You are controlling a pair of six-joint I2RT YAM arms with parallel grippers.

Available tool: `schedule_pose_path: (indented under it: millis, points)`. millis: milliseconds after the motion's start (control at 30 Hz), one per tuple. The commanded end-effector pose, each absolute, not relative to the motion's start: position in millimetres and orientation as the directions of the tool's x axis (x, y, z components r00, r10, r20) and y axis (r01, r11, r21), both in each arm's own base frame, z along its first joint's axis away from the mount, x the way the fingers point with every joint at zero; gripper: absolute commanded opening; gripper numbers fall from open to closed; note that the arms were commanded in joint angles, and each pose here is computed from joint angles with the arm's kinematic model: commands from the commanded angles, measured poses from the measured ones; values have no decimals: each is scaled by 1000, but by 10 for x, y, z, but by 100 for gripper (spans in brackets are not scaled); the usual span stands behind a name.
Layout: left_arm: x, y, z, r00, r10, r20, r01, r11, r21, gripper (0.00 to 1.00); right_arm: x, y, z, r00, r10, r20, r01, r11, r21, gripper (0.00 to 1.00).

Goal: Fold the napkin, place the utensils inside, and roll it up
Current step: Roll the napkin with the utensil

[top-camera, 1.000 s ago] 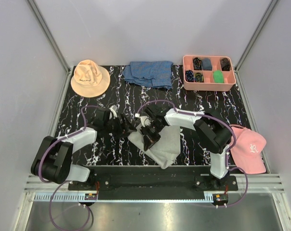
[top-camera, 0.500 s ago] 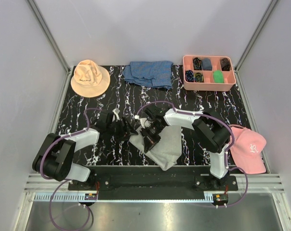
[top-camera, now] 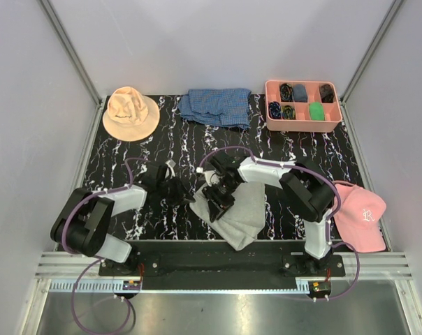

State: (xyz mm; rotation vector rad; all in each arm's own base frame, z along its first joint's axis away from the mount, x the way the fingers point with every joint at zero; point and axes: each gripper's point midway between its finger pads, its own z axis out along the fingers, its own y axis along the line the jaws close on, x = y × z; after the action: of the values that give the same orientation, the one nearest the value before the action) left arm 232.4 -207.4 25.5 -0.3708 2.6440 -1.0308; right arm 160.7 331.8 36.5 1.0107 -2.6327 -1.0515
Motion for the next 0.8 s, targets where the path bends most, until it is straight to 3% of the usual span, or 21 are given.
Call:
schedule_pose_path:
  millis: [0, 100, 233, 433, 767]
  points:
    - [2334, -2150, 276, -943, -285, -174, -86, 711, -698, 11, 1784, 3356, 681, -782, -584, -220, -579, 548, 604, 51]
    - [2316, -2157, 279, -947, -269, -176, -74, 714, -696, 4, 1850, 3350, 865, -806, -535, -253, -569, 581, 582, 67]
    - [2307, -2155, 303, -947, -258, -189, -57, 716, -695, 0, 2086, 3250, 971, -859, -427, -282, -511, 687, 517, 78]
    - [2288, -2160, 308, -950, -238, -203, -33, 722, -692, 0, 2309, 3046, 777, -941, -279, -191, -338, 793, 508, 79]
    - [2275, -2106, 354, -949, -213, -233, -6, 750, -661, 0, 2574, 2823, 292, -975, -196, -100, -220, 862, 457, 79]
